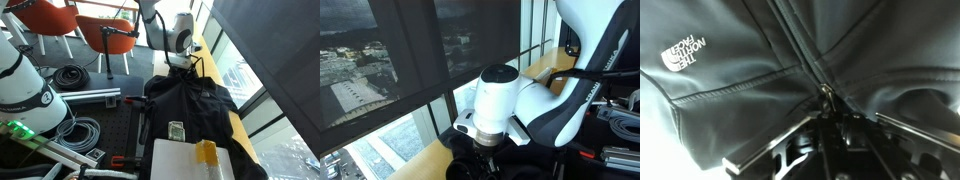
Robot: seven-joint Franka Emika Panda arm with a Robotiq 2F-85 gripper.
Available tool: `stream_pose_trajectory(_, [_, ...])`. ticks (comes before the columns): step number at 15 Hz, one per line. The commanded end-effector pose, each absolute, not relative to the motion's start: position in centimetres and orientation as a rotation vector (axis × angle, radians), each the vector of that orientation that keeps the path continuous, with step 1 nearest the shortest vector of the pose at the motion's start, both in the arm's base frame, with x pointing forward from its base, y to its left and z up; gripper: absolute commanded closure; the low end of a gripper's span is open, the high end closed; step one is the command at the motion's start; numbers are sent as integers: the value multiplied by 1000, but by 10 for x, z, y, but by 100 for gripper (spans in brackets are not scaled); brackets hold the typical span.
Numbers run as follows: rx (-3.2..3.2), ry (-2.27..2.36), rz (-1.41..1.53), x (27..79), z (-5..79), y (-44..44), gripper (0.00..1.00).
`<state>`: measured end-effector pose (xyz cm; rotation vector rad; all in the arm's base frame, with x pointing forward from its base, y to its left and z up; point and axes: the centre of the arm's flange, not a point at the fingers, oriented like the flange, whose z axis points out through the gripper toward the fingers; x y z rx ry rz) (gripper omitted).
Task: Close the zipper on the black jacket.
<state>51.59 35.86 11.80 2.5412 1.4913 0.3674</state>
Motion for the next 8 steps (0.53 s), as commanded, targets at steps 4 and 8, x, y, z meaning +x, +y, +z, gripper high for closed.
stream_pose_trajectory(4, [2524,1513,461,515,121,377,98])
stream_pose_trajectory(8, [2513,1533,477,517,122,389,98])
